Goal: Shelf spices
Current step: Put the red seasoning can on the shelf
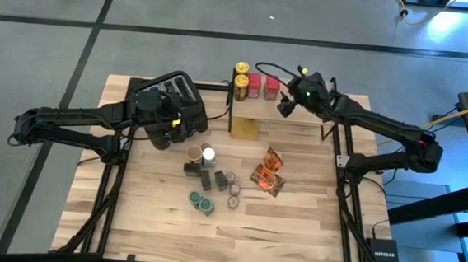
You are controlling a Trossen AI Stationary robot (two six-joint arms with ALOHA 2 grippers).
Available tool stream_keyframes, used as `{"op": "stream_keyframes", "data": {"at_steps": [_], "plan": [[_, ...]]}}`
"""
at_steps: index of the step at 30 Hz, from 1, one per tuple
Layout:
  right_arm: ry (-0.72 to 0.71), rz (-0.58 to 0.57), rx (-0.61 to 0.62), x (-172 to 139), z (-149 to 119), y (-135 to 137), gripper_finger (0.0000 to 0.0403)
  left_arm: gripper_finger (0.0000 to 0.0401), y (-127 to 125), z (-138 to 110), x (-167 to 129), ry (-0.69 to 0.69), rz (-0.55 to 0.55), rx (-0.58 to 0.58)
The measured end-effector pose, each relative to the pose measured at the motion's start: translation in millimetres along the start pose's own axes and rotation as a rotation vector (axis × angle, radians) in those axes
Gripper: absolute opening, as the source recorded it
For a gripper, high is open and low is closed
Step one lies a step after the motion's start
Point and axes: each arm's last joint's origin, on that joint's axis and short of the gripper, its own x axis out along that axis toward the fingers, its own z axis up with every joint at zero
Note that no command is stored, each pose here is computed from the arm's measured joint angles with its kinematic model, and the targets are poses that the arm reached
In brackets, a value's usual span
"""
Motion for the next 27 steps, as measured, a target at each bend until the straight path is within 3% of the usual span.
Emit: {"op": "stream_keyframes", "data": {"at_steps": [7, 11, 16, 27], "plan": [[-0.05, 0.016, 0.072, 26, -30, -18, 0.0309, 0.029, 0, 0, 0, 0.0, 0.001, 0.002], [-0.084, 0.043, 0.089, 38, -37, -15, 0.0309, 0.029, 0, 0, 0, -0.001, 0.0, 0.002], [-0.101, 0.108, 0.124, 53, -39, -8, 0.0309, 0.029, 0, 0, 0, 0.0, 0.001, 0.002], [-0.122, 0.126, 0.14, 61, -39, -5, 0.0309, 0.029, 0, 0, 0, 0.001, 0.002, 0.003]]}}
